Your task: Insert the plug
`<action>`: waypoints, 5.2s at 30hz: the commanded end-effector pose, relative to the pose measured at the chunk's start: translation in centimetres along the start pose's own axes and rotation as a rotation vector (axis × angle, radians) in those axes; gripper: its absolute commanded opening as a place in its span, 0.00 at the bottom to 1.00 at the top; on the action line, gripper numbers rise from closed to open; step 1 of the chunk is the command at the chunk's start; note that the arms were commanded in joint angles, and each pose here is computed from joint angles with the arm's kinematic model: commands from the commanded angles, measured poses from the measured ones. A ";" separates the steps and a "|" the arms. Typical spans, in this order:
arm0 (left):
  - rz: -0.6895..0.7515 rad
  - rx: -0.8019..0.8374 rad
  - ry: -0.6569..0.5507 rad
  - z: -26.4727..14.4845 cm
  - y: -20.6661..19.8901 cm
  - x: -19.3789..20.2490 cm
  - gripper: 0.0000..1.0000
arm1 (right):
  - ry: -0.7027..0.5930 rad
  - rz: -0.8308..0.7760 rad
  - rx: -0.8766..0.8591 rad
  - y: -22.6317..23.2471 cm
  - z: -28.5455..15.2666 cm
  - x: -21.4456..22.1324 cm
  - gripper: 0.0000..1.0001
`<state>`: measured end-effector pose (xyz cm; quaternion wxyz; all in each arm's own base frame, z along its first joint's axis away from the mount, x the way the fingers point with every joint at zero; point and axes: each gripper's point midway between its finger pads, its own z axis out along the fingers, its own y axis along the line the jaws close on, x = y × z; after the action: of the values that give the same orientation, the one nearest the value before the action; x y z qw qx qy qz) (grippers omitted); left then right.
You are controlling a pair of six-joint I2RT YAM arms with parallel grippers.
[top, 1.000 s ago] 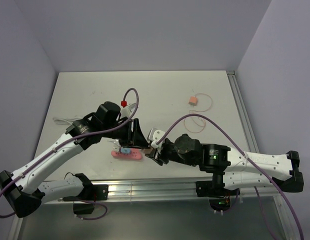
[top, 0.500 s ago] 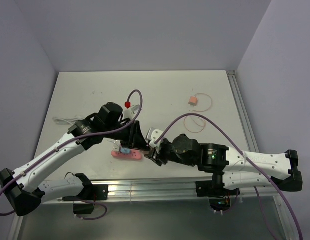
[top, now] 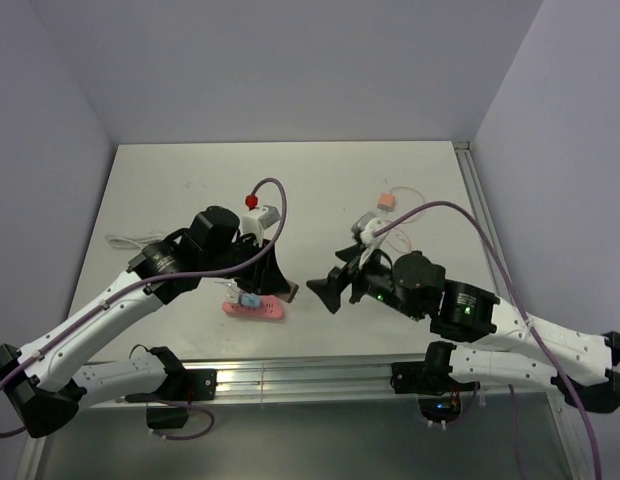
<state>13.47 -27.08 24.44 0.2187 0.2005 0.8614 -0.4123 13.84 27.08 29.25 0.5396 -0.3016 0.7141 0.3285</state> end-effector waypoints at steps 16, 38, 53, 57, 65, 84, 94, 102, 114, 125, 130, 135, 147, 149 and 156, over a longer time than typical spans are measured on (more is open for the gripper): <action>0.664 -0.251 -0.303 -7.2 2.4 -5.8 0.00 | 0.219 0.593 0.124 -7.6 5.1 8.0 1.00; 0.754 -0.283 -0.293 -8.0 3.3 -5.1 0.00 | 0.406 0.689 -0.132 -6.5 16.3 17.9 0.79; 0.808 -0.133 -0.243 -5.3 2.2 -3.5 0.00 | 0.462 0.673 -0.384 -2.7 17.9 19.7 0.72; 0.816 -0.101 -0.253 -5.5 1.5 -3.5 0.00 | 0.446 0.674 -0.391 -2.7 18.4 19.3 0.70; 0.820 -0.061 -0.230 -5.3 1.2 -2.5 0.00 | 0.438 0.714 -0.412 -2.7 20.2 18.7 0.62; 0.924 -0.057 -0.135 -4.6 1.6 -1.0 0.00 | 0.452 0.759 -0.434 -2.6 20.9 19.7 0.13; 1.185 -0.073 0.053 -0.4 3.6 2.4 0.00 | 0.475 0.775 -0.418 -2.6 20.9 20.1 0.00; 1.193 -0.102 0.281 4.1 6.6 5.7 0.00 | 0.469 0.782 -0.404 -2.8 20.8 20.5 0.00; 1.103 -0.156 0.327 6.7 9.9 6.4 0.00 | 0.462 0.776 -0.414 -2.6 20.2 20.6 0.00; 1.064 -0.201 0.380 7.0 12.2 6.0 0.00 | 0.466 0.770 -0.427 -2.4 20.0 20.8 0.00; 1.059 -0.233 0.359 6.2 12.9 5.3 0.00 | 0.464 0.762 -0.432 -2.4 19.8 20.7 0.00; 1.080 -0.249 0.377 5.6 13.8 5.7 0.00 | 0.470 0.767 -0.436 -2.4 19.8 21.0 0.00; 1.089 -0.274 0.396 5.3 14.5 6.0 0.00 | 0.470 0.772 -0.449 -2.3 19.9 21.2 0.00; 1.085 -0.279 0.415 5.3 14.8 6.2 0.00 | 0.470 0.770 -0.448 -2.4 19.7 21.2 0.00; 1.080 -0.286 0.432 5.4 15.0 6.3 0.00 | 0.464 0.775 -0.448 -2.6 19.6 21.1 0.00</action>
<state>17.20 -22.57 8.96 0.2572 0.6493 0.7098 -0.0917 22.12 39.50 3.94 0.1173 -0.1739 0.8008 0.5610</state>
